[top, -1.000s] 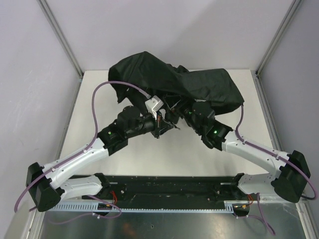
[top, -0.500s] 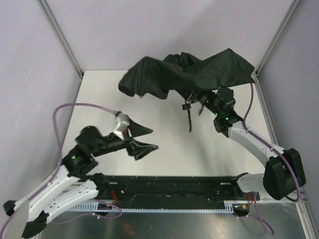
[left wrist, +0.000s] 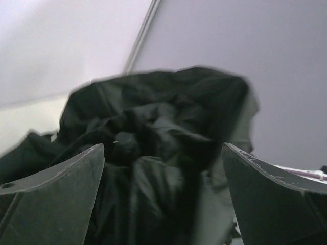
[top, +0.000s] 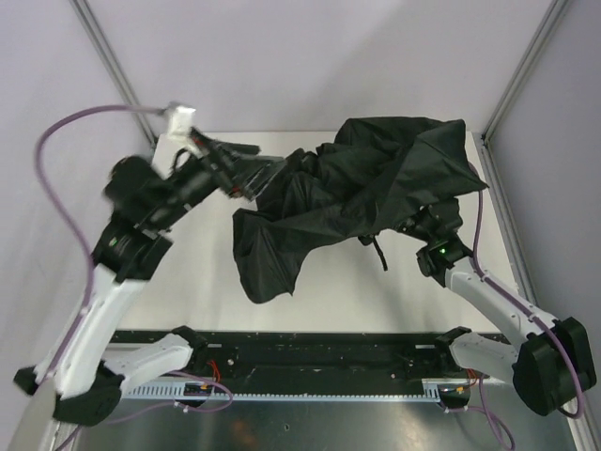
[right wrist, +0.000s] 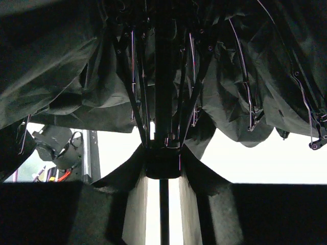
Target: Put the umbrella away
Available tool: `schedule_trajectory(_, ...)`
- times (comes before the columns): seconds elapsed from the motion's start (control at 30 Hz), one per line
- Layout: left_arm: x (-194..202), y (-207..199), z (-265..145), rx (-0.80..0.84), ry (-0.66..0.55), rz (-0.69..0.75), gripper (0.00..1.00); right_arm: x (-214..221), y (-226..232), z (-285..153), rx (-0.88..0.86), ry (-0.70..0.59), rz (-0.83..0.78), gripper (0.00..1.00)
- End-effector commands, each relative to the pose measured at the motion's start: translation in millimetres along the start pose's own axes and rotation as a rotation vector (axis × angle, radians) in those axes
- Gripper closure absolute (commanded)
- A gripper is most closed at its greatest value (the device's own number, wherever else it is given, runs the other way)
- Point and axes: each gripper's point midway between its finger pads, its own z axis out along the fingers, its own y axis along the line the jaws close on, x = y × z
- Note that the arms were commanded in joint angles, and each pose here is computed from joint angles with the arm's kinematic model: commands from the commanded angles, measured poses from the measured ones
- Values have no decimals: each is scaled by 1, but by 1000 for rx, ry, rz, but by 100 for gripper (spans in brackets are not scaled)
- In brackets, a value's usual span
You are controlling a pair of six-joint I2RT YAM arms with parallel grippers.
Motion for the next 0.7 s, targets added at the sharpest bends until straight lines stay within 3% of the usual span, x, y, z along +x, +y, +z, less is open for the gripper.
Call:
schedule_trajectory(0.0,62,24,31,18,250,-174,1,-39,28,0,-71,-122,-125,100)
schedule_trajectory(0.1,81,26,37,41,275,-154,1,-37,28,3,-65,-120,-116,100)
schedule_trajectory(0.2,95,22,36,37,213,-75,1,-33,31,7,-92,-119,-100,100)
schedule_trajectory(0.37,110,22,49,51,199,-126,1,-28,45,15,-150,-117,-89,100)
schedule_trajectory(0.57,115,5,67,179,209,-168,1,-21,65,18,-228,-93,-64,100)
schedule_trajectory(0.6,114,4,69,190,203,-170,7,-20,69,17,-244,-86,-58,100)
schedule_trajectory(0.67,111,8,71,188,189,-173,28,-16,74,16,-264,-68,-43,100)
